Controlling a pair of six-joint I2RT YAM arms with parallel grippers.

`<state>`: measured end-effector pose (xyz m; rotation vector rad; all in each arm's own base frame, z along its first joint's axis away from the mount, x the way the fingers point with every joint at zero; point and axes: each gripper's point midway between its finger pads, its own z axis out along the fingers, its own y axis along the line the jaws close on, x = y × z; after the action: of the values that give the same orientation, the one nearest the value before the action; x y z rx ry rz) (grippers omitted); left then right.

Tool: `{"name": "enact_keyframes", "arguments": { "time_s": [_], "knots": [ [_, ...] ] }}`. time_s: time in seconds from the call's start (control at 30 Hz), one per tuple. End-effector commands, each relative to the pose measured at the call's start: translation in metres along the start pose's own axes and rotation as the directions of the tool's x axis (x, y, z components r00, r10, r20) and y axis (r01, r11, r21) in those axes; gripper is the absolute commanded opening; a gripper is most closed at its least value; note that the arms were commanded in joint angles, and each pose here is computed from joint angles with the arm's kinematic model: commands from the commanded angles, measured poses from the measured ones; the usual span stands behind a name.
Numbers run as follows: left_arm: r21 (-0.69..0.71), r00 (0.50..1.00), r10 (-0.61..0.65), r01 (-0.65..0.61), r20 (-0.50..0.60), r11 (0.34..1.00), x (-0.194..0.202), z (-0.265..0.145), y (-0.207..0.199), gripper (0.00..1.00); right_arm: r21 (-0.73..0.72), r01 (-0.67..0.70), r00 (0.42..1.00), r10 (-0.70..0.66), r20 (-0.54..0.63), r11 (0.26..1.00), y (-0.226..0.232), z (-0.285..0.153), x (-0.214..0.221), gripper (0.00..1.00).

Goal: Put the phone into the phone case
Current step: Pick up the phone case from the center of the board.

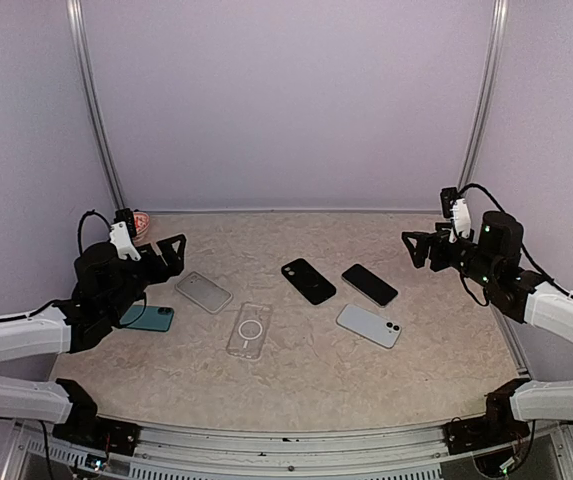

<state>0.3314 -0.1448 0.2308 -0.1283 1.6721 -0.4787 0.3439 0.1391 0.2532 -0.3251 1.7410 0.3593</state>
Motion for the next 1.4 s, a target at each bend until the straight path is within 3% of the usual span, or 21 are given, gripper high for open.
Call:
{"name": "enact_keyframes", "arguments": {
  "time_s": [0.0,0.17,0.3,0.6,0.97,1.37],
  "knots": [
    [-0.038,1.000,-0.010,0.010,-0.001,0.999,0.001,0.001,0.007,0.99,-0.017,0.042,0.999,-0.041,0.021,0.999,0.005,-0.003,-0.003,1.00],
    [-0.061,0.998,-0.066,0.067,0.015,0.996,0.006,0.001,0.024,0.99,-0.014,0.054,0.996,-0.053,0.069,0.998,0.006,-0.012,-0.009,0.99],
    [-0.049,0.990,-0.129,0.131,0.050,0.990,0.006,-0.004,0.034,0.99,-0.063,0.062,0.997,-0.060,0.042,0.996,0.014,-0.005,-0.005,1.00],
    [0.000,0.989,-0.144,0.144,0.020,0.990,0.013,-0.006,0.027,0.99,-0.120,0.062,0.995,-0.070,-0.067,0.991,0.037,0.038,0.017,0.99],
    [0.013,0.995,-0.092,0.093,-0.024,0.996,0.022,-0.005,0.014,0.99,-0.191,0.115,0.964,-0.155,-0.214,0.975,0.093,0.101,0.068,0.99],
    [0.043,0.994,-0.089,0.092,-0.066,0.995,0.034,0.003,0.002,0.99,-0.273,0.139,0.915,-0.228,-0.332,0.952,0.134,0.134,0.128,0.99]
  ]
}}
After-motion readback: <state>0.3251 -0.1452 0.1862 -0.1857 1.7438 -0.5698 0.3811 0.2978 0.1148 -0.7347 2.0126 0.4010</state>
